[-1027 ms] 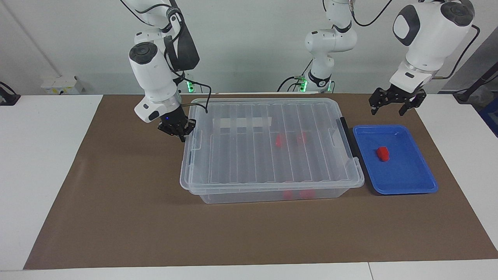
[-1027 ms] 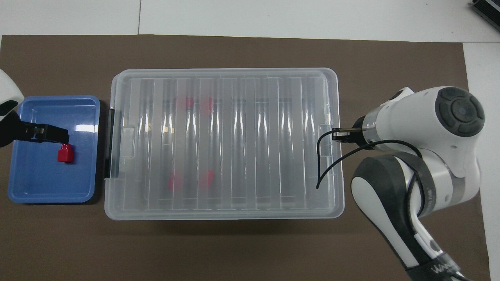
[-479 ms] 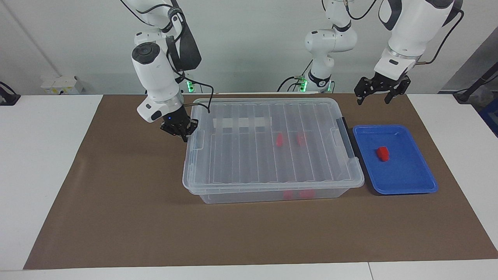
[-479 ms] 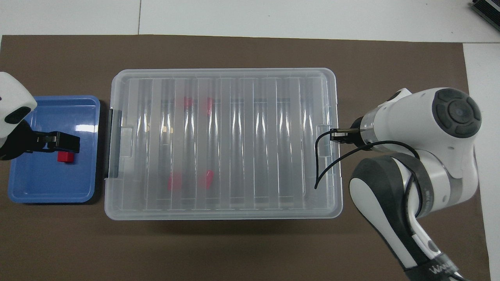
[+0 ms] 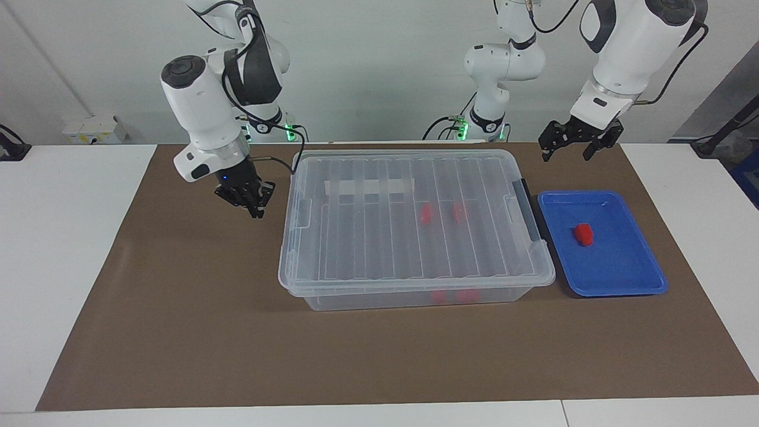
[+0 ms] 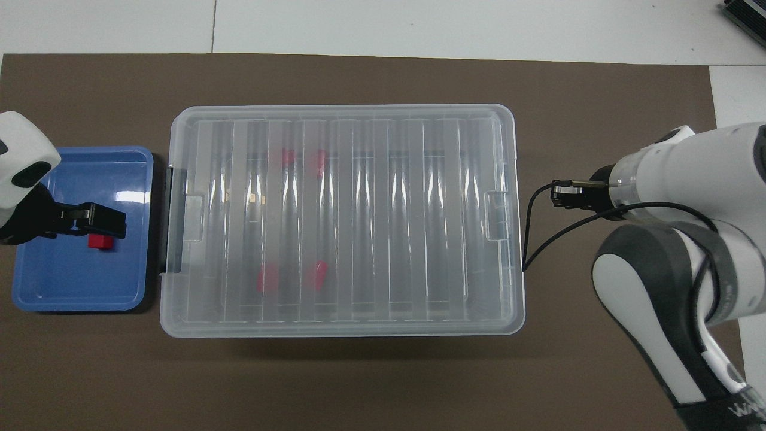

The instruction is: Place red block in blue tray from box

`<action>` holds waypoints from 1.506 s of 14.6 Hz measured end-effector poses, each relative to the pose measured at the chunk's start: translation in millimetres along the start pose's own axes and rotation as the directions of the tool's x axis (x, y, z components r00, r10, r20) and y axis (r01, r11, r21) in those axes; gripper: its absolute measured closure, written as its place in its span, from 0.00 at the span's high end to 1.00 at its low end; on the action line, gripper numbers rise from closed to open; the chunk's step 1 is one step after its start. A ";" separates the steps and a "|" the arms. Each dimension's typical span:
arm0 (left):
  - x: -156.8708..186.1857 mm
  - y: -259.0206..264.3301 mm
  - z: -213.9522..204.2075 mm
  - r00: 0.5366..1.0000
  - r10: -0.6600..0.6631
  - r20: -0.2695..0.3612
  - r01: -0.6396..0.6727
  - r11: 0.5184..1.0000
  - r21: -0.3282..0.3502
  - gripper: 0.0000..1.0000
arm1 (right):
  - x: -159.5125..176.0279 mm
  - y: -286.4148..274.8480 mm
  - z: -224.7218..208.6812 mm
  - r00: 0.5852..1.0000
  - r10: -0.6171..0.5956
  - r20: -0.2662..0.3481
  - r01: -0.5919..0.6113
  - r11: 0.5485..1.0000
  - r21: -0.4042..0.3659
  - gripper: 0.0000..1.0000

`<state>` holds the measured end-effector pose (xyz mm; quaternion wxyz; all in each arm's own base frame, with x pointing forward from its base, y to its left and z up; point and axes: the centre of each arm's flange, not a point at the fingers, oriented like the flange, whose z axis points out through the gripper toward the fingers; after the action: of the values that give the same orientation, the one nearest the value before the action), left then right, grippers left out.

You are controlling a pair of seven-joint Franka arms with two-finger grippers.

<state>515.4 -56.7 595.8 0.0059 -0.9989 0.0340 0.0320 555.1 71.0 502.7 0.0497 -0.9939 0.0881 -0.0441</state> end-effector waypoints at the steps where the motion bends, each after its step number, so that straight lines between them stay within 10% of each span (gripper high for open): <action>1: 0.1 2.1 -2.6 1.000 0.004 0.003 -0.004 1.000 0.000 1.00 | 0.7 8.7 -14.1 1.000 0.015 0.004 -0.015 1.000 -0.001 0.38; 7: -3.6 6.9 -10.9 1.000 0.013 -0.008 -0.013 1.000 -0.001 1.00 | 15.6 64.3 -91.4 0.993 0.113 -0.019 -0.113 0.994 -0.010 0.99; 22: -7.5 9.2 -13.3 1.000 0.018 -0.001 -0.018 1.000 0.000 1.00 | 16.4 72.6 -150.6 0.991 0.103 0.080 -0.094 0.989 -0.118 1.00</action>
<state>508.2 -65.6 609.6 0.0055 -0.9986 0.0430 0.0314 544.3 -16.8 645.5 -0.0014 -0.9905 0.1373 0.0065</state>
